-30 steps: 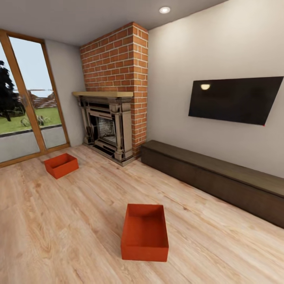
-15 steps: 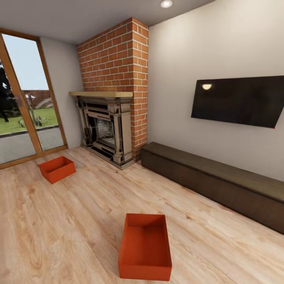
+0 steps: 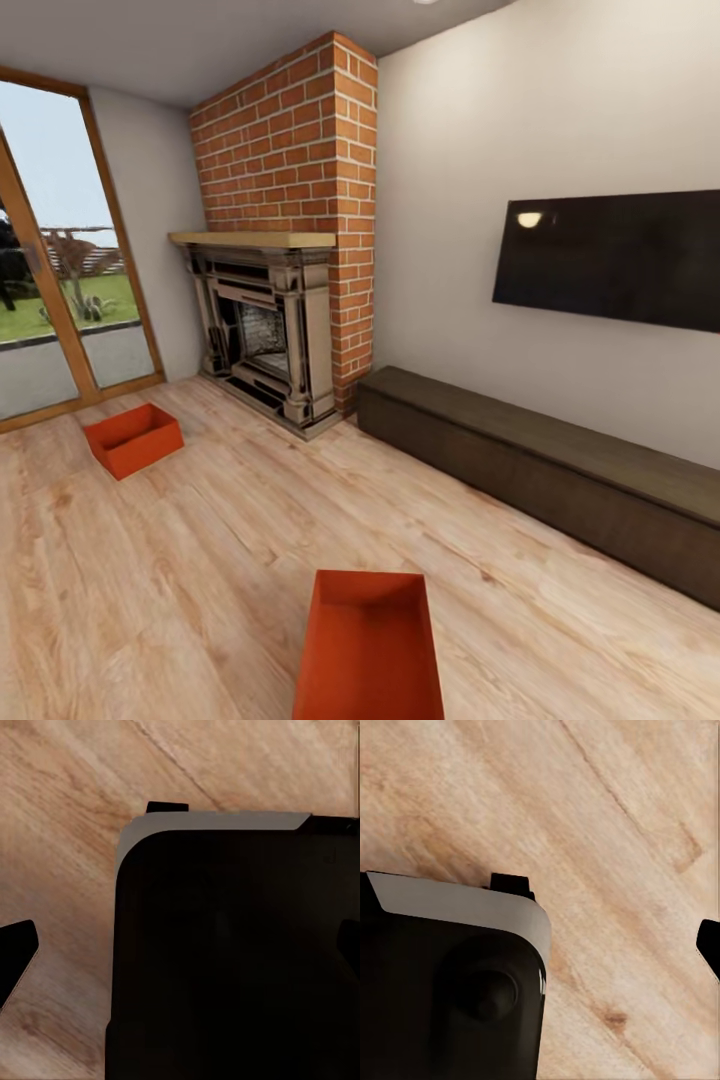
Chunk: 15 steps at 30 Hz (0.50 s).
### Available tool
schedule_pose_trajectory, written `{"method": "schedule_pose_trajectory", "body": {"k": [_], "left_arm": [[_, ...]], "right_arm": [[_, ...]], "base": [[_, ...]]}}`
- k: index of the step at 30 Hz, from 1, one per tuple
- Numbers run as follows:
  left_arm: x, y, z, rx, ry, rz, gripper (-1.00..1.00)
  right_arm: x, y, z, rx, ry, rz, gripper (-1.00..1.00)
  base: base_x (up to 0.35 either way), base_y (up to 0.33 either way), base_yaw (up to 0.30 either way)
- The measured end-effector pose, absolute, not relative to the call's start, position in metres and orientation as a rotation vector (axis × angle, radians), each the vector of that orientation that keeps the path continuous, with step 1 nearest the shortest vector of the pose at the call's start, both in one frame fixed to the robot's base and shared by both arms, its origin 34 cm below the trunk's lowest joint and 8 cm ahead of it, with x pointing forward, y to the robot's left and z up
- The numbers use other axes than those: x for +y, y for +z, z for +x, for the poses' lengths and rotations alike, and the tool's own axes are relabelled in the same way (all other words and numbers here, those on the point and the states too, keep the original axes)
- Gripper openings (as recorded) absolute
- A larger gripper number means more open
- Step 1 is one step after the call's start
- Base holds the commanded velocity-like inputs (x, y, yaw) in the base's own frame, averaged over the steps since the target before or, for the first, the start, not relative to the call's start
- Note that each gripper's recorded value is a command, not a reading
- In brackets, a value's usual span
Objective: Move the two storage containers from the living room to the garage. In the garage, place one container on the floor and stack the other container on top of it (either order is fine).
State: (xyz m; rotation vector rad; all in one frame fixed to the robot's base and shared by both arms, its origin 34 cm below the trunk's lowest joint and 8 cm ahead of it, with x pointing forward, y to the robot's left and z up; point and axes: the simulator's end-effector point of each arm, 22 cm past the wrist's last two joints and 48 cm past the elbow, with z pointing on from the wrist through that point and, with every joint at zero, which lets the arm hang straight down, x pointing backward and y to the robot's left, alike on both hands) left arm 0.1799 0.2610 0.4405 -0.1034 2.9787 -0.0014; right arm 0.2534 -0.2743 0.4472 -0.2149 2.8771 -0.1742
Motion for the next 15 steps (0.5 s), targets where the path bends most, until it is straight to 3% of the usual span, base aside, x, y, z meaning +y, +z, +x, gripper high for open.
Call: {"method": "schedule_pose_trajectory", "body": {"k": [15], "left_arm": [[0.2610,0.4406,0.1806,2.977,-0.001,-0.103,1.00]], "right_arm": [[-0.2743,0.4471,0.2533,2.878,-0.174,-0.215,1.00]], "base": [[0.322,0.000,0.000]]}}
